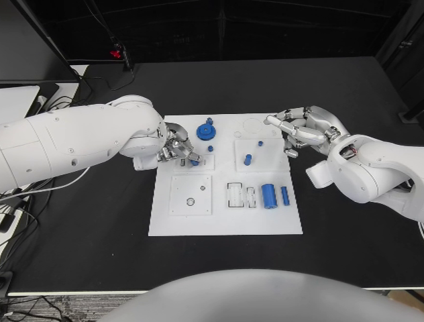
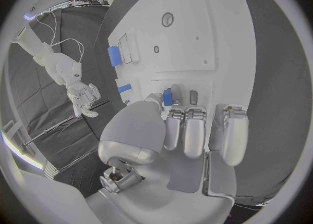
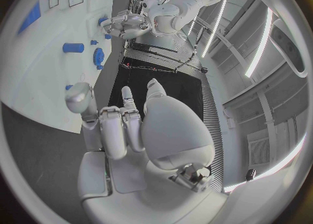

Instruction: Assemble the parts on the task board

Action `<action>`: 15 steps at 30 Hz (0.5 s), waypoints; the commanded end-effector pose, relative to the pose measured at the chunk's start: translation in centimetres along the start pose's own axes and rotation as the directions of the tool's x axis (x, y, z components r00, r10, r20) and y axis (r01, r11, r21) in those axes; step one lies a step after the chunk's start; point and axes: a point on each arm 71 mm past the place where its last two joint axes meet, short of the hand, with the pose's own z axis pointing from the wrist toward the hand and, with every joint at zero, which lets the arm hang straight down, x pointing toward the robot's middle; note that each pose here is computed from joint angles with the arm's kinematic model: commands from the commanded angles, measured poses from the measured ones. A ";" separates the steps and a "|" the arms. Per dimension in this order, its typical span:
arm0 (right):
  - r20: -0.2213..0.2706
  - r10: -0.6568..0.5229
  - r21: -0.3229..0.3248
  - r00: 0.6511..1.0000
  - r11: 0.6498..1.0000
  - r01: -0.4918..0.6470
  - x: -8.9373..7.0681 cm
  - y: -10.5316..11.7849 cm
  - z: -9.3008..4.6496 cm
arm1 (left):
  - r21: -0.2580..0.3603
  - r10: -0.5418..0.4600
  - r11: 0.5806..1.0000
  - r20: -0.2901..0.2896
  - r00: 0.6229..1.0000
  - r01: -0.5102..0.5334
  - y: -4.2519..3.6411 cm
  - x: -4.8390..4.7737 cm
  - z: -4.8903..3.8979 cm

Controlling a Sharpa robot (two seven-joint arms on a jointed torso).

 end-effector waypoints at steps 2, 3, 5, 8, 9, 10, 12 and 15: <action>-0.010 0.004 -0.005 1.000 1.000 -0.004 0.1 0.1 0.0 | -0.028 0.005 1.000 -0.004 1.000 -0.005 0.48 0.06 0.08; -0.010 0.004 -0.005 1.000 1.000 -0.004 0.1 0.1 0.0 | -0.029 0.004 1.000 -0.004 1.000 -0.004 0.50 0.06 0.08; -0.010 0.004 -0.005 1.000 1.000 -0.004 0.1 0.1 0.0 | -0.031 0.004 1.000 -0.003 1.000 -0.004 0.58 0.04 0.06; -0.010 0.004 -0.005 1.000 1.000 -0.004 0.1 0.1 0.0 | -0.034 0.001 0.999 0.000 1.000 -0.001 0.68 0.00 0.04; -0.009 0.004 -0.005 1.000 1.000 -0.004 0.1 0.1 0.0 | -0.035 0.000 0.999 0.001 1.000 0.000 0.72 -0.02 0.04; -0.009 0.004 -0.005 1.000 1.000 -0.004 0.1 0.1 0.0 | -0.035 -0.001 0.999 0.002 1.000 0.001 0.75 -0.04 0.03; -0.009 0.004 -0.005 1.000 1.000 -0.004 0.1 0.1 0.0 | -0.037 -0.002 0.999 0.003 1.000 0.002 0.82 -0.08 0.03; -0.010 0.004 -0.005 1.000 1.000 -0.004 0.1 0.1 0.0 | -0.039 -0.003 0.999 0.004 1.000 0.003 0.89 -0.11 0.02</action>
